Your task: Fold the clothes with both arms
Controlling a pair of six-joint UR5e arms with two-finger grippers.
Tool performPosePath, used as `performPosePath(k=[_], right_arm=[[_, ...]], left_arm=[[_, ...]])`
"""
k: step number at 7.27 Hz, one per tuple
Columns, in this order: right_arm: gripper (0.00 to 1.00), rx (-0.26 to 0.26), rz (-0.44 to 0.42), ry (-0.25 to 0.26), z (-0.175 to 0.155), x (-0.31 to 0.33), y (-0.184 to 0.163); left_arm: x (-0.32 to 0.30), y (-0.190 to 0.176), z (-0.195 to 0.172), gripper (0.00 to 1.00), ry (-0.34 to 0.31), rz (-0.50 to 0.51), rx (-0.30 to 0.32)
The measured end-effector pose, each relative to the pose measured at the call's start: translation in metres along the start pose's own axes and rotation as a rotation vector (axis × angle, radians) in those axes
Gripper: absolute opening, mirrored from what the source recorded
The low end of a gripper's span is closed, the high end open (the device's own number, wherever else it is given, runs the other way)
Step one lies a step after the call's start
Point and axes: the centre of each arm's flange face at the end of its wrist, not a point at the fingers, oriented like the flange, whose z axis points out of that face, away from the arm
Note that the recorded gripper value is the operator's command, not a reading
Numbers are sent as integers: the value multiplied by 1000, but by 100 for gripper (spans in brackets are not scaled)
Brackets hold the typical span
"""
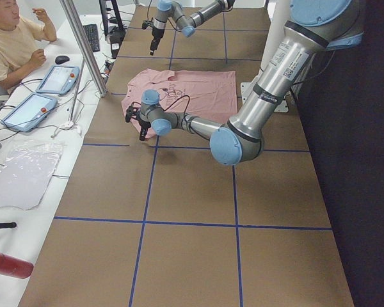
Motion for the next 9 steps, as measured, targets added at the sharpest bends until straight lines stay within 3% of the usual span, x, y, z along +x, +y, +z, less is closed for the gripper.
performPosePath(k=[3, 5, 6, 8, 9], right_arm=[[100, -4, -1, -1, 2, -3, 3], [100, -6, -1, -1, 3, -4, 5], [100, -7, -1, 0, 4, -3, 5], [100, -9, -2, 3, 5, -2, 6], [100, -10, -2, 3, 6, -2, 7]], left_arm=[[15, -2, -15, 0, 29, 1, 21], [74, -5, -64, 0, 132, -109, 33], [111, -4, -73, 0, 156, -166, 26], [183, -21, -48, 0, 121, -237, 46], [212, -31, -26, 48, 84, -261, 70]])
